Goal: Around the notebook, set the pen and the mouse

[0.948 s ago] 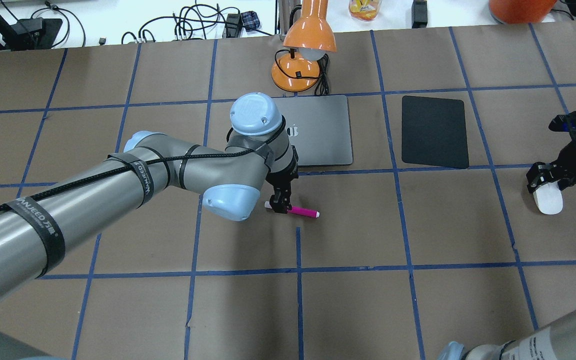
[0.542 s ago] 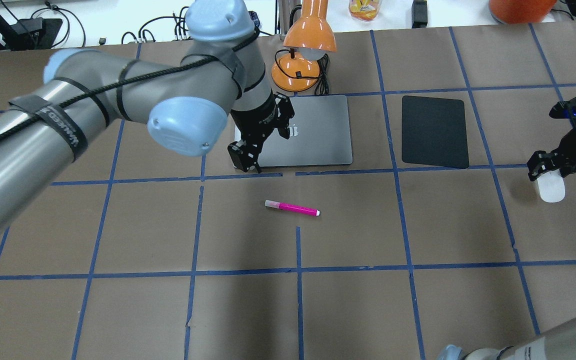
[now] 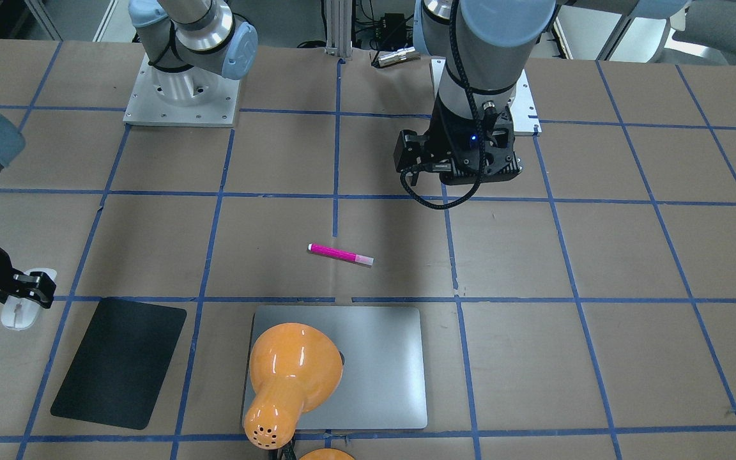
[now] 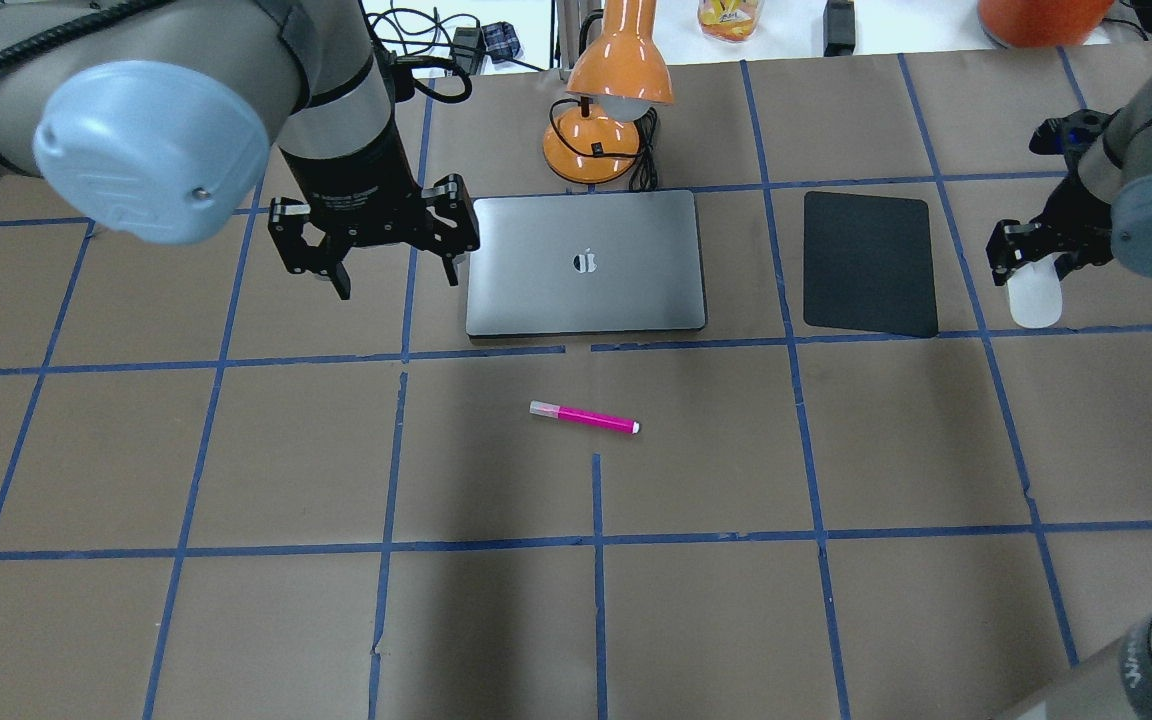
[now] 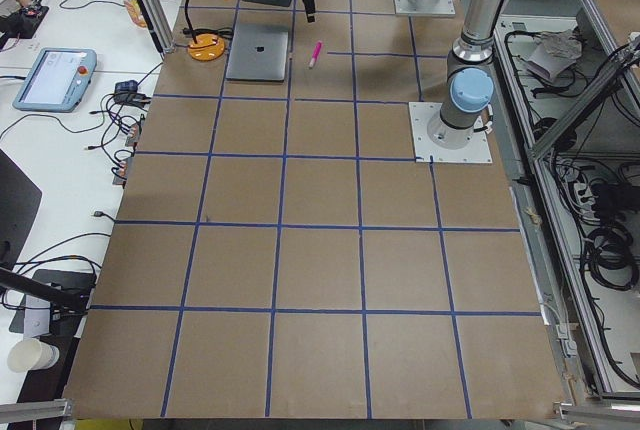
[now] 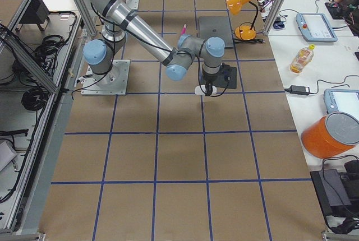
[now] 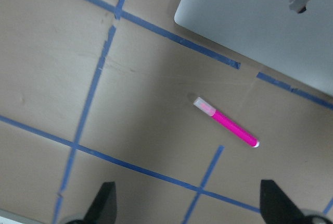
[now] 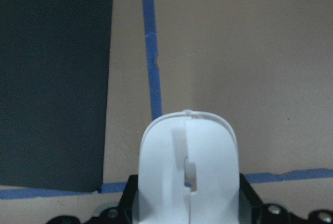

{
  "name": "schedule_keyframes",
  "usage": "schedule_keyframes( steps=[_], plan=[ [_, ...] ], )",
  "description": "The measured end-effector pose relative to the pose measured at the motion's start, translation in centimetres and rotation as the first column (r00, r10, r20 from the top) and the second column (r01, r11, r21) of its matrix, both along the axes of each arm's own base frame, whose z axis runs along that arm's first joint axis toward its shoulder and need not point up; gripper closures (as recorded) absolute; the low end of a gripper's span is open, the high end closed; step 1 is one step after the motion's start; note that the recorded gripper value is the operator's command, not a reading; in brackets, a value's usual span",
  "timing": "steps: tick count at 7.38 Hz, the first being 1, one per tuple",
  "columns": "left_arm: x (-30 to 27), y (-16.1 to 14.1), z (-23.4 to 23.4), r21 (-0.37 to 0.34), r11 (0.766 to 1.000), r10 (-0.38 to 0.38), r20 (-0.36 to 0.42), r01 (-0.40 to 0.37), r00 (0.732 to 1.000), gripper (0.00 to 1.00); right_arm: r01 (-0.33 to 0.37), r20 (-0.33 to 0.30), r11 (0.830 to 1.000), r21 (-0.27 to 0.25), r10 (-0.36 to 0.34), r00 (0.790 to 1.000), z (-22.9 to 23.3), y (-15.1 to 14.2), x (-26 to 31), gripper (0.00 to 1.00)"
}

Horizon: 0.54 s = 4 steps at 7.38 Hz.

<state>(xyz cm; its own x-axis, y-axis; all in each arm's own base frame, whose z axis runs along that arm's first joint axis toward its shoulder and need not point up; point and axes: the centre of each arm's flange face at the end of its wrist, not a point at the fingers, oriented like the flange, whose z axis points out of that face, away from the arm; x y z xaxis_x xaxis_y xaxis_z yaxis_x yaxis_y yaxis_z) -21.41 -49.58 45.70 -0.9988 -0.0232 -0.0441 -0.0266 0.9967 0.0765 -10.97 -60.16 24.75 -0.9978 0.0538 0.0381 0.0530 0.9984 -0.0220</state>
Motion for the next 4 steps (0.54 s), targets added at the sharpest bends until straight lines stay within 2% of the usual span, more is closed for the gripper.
schedule_keyframes(
  steps=[1, 2, 4],
  plan=[
    [1.0, 0.3, 1.0, -0.015, 0.996, -0.092, 0.009, 0.092, 0.996, 0.0, 0.02, 0.0, 1.0, -0.006, -0.02, 1.0, -0.3, -2.0, 2.6, 0.51],
    [1.5, 0.4, 1.5, -0.025, 0.992, -0.127, 0.011, 0.127, 0.992, 0.0, 0.037, 0.001, 0.999, -0.013, -0.037, 0.999, -0.7, -3.8, 5.2, 0.5],
    [1.8, 0.4, 1.8, -0.045, 0.989, -0.138, 0.012, 0.139, 0.99, 0.0, 0.065, 0.012, 0.998, -0.017, -0.065, 0.998, -2.1, -6.2, 8.7, 0.51]
  ],
)
